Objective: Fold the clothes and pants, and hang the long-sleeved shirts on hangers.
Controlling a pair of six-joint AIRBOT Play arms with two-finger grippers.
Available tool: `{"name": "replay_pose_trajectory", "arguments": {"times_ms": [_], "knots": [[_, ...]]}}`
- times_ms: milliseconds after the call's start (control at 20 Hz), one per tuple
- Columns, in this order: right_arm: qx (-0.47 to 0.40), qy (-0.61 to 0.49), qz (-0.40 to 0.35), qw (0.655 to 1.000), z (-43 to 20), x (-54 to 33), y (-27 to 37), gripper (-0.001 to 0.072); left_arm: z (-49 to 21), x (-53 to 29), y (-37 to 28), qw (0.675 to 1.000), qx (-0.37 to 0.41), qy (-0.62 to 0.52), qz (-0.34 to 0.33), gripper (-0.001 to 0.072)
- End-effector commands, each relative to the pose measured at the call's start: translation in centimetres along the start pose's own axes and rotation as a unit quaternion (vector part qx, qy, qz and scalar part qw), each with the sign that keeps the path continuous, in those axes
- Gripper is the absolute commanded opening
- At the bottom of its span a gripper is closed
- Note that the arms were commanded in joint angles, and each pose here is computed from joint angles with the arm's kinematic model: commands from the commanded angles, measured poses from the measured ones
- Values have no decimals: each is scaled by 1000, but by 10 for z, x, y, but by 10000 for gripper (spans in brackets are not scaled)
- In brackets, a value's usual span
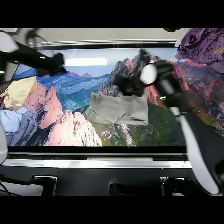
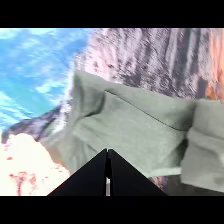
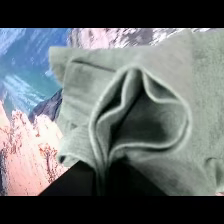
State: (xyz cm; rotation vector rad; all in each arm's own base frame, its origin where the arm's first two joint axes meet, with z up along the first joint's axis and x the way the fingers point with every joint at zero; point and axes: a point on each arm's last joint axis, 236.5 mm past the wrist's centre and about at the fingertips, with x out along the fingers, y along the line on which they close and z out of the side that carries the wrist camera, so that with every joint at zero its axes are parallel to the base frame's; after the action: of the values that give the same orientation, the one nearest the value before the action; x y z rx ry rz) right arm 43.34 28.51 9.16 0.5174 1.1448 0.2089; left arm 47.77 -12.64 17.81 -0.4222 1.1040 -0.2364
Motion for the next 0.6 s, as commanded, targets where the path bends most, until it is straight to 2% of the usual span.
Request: {"name": "replay_pose_trajectory", "arguments": {"times_ms": [0, 350, 400, 500, 550], "knots": [[1, 20, 11, 1000, -33, 64, 25, 35, 14, -49, 38, 999, -22, -42, 28, 21], [12, 38, 20, 999, -44, 109, 22, 37, 7, -44, 53, 999, -28, -24, 38, 22], [15, 35, 26, 999, -43, 110, 25, 76, 5, -41, 55, 999, -30, -19, 39, 22], [13, 34, 40, 999, -42, 109, 31, 233, 2, -37, 57, 999, -26, -13, 41, 21], [7, 42, 54, 998, -46, 107, 38, 342, 2, -37, 57, 999, -26, -12, 41, 22]]}}
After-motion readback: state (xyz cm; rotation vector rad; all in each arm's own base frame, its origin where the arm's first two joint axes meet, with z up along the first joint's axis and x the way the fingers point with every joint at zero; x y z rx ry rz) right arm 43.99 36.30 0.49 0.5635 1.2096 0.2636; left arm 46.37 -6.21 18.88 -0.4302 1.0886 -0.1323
